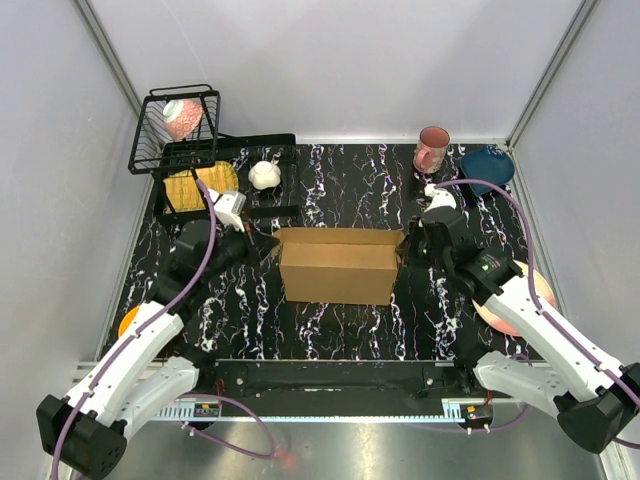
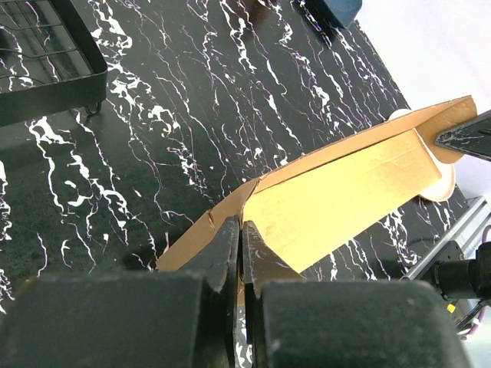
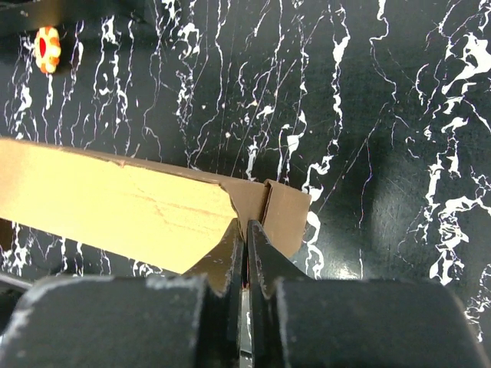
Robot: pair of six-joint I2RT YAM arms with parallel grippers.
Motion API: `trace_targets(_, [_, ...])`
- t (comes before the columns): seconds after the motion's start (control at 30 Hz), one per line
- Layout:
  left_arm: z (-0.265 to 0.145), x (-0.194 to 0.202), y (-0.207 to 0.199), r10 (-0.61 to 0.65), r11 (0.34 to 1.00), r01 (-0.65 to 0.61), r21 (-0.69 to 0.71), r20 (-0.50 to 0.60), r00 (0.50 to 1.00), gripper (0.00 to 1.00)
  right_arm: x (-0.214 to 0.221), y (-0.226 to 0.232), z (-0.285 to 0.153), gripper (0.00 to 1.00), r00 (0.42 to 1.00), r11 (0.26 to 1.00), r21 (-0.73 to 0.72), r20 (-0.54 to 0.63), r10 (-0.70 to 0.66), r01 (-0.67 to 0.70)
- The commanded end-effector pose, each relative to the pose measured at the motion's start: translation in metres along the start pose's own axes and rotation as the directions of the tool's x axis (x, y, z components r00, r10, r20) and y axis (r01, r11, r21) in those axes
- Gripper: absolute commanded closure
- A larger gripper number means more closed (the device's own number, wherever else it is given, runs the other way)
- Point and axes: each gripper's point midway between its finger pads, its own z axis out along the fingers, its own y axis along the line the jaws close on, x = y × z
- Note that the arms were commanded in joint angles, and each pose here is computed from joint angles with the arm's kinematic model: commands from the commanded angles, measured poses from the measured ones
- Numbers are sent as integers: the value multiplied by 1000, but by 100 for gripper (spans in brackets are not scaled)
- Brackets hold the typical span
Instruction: Fold the paper box
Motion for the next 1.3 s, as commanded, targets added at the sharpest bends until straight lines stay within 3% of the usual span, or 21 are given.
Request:
trace_targets(0.0, [0, -1, -13, -71, 996, 69, 64, 19, 997, 100, 6, 0, 11, 100, 995, 996, 5, 14, 94, -95])
trace_targets(0.3, [0, 10, -7, -178, 983, 175, 51, 50, 983, 100, 20, -14, 21, 100, 997, 996, 49, 6, 76, -77])
trace_targets(0.6, [-11, -13, -12, -236, 972, 233, 41, 120, 964, 100, 32, -27, 26, 100, 999, 997, 72, 10, 33, -33])
trace_targets(0.93, [-7, 2, -10, -389, 921, 384, 68, 124, 913, 100, 52, -38, 35, 100, 999, 995, 91, -14, 30, -28])
trace_targets(1.27, [-12, 1, -7, -440, 898, 429, 98, 205, 874, 100, 56, -40, 35, 100, 999, 995, 91, -13, 32, -30])
